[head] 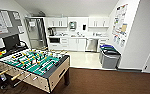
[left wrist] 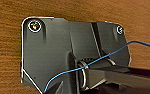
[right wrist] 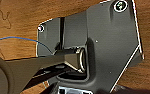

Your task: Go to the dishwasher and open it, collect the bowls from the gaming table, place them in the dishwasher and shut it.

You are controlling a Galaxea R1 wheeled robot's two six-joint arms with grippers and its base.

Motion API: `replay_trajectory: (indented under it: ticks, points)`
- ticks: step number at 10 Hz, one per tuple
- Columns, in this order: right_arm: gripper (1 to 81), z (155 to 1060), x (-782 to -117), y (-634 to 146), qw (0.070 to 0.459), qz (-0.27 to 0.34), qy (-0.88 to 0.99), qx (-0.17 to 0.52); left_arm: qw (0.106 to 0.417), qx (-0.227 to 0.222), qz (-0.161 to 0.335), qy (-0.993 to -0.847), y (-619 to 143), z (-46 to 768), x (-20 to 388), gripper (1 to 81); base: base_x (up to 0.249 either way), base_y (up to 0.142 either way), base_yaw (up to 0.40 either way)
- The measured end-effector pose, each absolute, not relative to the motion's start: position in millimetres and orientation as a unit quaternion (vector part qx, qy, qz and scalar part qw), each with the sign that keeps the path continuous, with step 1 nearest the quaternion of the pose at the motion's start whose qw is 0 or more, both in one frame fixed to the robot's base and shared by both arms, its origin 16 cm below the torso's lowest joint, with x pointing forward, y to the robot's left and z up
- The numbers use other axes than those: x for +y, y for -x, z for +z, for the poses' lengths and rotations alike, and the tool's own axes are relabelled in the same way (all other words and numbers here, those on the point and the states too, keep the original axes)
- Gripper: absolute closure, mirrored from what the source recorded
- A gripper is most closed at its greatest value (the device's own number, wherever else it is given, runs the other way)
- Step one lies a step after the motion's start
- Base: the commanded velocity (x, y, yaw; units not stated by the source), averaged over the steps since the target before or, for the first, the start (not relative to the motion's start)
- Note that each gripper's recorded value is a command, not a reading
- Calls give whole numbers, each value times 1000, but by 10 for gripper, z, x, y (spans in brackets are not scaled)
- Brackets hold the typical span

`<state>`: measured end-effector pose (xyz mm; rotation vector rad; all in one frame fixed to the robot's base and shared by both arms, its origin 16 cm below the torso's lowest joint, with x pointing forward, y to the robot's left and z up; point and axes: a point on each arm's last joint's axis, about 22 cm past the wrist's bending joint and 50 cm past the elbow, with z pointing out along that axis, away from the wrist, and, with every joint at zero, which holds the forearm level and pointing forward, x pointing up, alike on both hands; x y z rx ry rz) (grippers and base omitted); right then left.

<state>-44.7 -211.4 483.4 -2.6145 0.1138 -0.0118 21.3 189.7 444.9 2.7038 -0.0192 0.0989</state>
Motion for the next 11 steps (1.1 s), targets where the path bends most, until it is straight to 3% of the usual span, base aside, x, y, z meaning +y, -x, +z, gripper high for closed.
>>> replay_trajectory:
  ticks: [11]
  points:
    - [10,4807,-2152,495,254,-1,966,42,217,-7,36,-976,-213,4450,1886,10,192,-70,0]
